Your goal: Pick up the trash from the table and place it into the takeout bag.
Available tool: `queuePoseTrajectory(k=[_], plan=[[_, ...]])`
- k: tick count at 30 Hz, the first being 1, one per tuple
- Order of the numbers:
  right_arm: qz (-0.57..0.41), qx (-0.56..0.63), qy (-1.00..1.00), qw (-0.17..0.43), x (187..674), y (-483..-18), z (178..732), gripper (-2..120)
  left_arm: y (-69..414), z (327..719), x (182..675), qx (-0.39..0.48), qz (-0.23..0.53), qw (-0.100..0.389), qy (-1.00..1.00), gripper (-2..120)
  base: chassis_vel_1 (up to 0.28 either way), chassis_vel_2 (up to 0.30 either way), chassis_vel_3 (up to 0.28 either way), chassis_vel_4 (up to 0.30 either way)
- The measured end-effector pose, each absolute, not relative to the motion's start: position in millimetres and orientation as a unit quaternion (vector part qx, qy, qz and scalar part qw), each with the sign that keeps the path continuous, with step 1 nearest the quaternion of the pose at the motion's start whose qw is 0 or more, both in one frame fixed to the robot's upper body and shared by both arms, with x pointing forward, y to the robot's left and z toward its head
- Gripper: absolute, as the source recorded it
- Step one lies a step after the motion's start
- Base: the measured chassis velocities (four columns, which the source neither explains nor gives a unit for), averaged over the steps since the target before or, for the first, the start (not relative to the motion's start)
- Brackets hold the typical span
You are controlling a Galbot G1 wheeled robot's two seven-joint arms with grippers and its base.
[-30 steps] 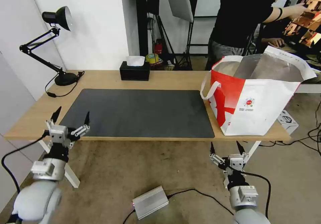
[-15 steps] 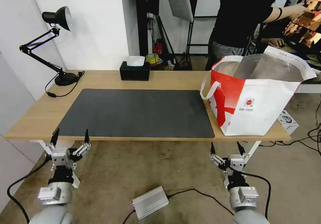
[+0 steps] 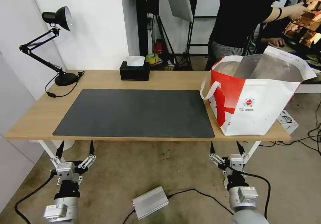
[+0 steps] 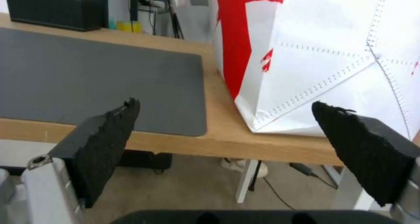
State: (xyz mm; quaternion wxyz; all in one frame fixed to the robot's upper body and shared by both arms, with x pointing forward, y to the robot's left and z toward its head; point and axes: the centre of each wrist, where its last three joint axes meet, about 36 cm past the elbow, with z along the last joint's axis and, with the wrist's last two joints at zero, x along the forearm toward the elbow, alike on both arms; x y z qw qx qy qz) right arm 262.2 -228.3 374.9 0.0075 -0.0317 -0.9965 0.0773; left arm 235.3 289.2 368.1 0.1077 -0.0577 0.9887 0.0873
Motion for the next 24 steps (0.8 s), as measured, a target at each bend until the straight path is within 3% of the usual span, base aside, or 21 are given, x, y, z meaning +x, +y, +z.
queuePoseTrajectory(k=[24], plan=[[0.069, -0.033, -0.997, 0.014, 250.2, -223.5, 376.1, 100, 288.1, 364.7, 233.0, -0.032, 0.098, 0.122, 0.987, 100, 0.000, 0.000, 0.000, 0.000]])
